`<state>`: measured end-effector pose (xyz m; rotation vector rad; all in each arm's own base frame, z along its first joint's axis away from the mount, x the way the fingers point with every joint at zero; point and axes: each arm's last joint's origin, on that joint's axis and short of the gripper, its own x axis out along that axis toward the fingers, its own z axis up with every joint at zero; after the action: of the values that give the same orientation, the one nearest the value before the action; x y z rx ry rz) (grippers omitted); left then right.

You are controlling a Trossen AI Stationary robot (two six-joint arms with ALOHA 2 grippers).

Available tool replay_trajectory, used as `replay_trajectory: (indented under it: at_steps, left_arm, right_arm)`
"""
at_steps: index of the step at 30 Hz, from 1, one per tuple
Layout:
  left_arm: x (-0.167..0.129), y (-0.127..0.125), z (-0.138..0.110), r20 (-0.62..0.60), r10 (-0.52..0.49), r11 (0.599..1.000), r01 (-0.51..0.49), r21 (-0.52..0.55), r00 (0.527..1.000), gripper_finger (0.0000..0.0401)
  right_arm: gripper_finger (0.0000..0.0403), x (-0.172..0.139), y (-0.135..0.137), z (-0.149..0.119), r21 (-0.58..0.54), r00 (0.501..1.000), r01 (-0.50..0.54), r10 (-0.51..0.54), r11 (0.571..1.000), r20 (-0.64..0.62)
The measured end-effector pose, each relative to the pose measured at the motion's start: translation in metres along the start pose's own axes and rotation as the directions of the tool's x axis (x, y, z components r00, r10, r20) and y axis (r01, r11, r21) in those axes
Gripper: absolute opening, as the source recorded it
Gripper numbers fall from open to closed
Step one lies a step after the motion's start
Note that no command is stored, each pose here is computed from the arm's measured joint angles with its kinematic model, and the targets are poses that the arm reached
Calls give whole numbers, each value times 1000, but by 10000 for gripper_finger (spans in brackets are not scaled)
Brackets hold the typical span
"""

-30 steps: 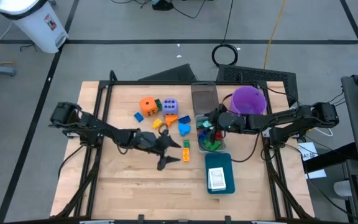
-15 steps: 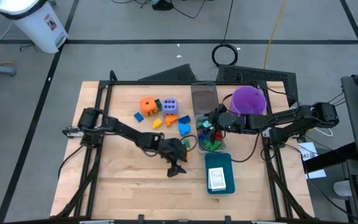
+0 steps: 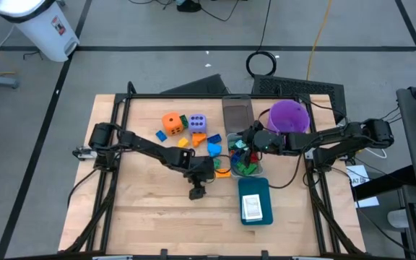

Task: Pick & Place Toys
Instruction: Put the yellow game piece into the gray bin

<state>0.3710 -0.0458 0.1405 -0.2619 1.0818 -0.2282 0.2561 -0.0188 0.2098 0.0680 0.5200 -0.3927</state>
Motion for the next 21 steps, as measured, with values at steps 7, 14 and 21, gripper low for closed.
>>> replay_trajectory:
  at_steps: [7, 14, 21]
  left_arm:
    - [-2, 3, 16, 194, 165, 986, -169, 5, 967, 282]
    - [-1, 1, 31, 362, 186, 971, -227, 73, 913, 283]
    - [18, 7, 26, 336, 195, 965, -241, 100, 922, 282]
  right_arm:
    - [279, 0, 1, 0, 1, 1000, -17, 17, 1000, -2]
    - [279, 0, 0, 0, 1, 1000, -16, 16, 1000, -2]
    - [279, 0, 0, 0, 1, 1000, -16, 16, 1000, -1]
